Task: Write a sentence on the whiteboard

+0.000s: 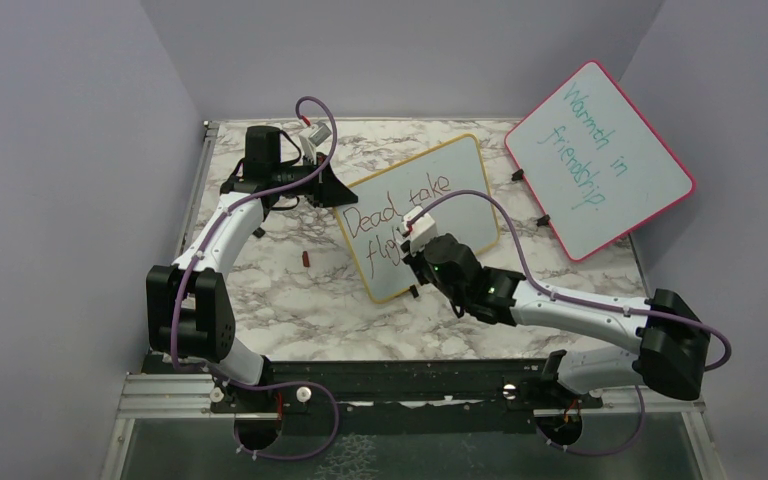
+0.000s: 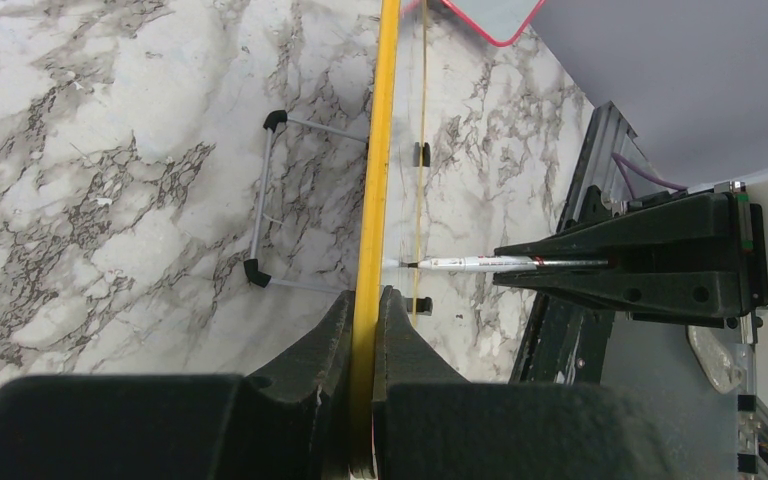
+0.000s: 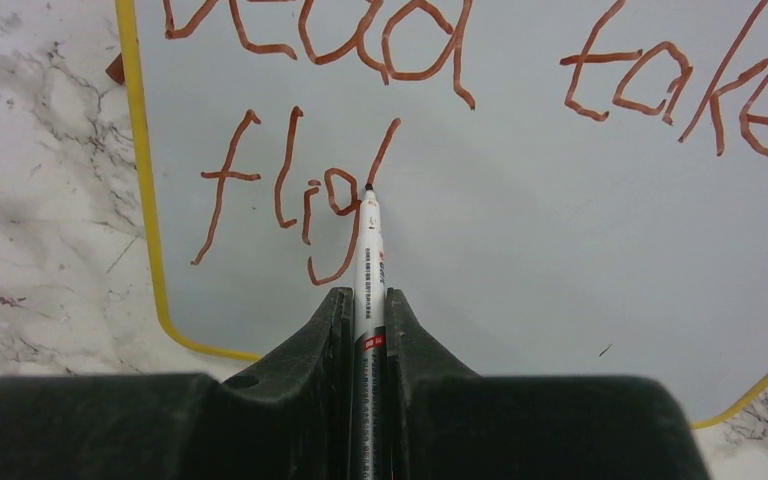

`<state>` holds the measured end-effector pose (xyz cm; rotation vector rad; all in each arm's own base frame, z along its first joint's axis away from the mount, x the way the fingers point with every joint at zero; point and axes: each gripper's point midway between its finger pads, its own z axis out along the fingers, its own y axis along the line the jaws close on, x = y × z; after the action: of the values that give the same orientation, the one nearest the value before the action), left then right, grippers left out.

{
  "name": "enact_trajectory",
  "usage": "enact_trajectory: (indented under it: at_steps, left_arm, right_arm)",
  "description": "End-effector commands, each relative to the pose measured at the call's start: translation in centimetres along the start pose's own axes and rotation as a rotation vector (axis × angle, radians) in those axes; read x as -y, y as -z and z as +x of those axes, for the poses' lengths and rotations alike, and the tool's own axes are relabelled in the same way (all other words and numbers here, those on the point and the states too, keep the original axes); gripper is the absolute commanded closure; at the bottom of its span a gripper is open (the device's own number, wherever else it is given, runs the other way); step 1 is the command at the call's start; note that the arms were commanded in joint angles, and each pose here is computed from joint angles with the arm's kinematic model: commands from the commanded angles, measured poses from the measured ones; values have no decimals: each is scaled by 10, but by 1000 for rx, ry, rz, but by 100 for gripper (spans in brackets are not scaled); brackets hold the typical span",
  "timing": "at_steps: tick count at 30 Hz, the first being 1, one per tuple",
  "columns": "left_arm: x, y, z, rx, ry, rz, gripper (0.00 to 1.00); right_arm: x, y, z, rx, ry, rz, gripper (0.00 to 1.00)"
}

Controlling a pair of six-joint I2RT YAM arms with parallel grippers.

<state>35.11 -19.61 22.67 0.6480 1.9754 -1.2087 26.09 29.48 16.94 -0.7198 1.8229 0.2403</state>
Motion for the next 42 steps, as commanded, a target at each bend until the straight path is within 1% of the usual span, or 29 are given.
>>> enact_trajectory:
  at_steps: [1, 16, 23, 32, 42]
  left_arm:
    - [-60, 4, 25, -59, 16, -243, 100]
    - [-60, 3, 26, -60, 17, -239, 100]
    - [-60, 3, 26, -61, 17, -241, 100]
    - [-60, 3, 26, -62, 18, -240, 100]
    - [-60, 3, 26, -61, 18, -238, 100]
  right_arm:
    - [-3, 5, 19, -66, -14, -22, 100]
    - [-1, 10, 30, -94, -21, -24, 100]
    - [-6, 6, 16, -44, -36, -42, 100]
    - [-1, 2, -4, 25, -36, -13, 100]
    - [6, -1, -9, 46, -36, 31, 99]
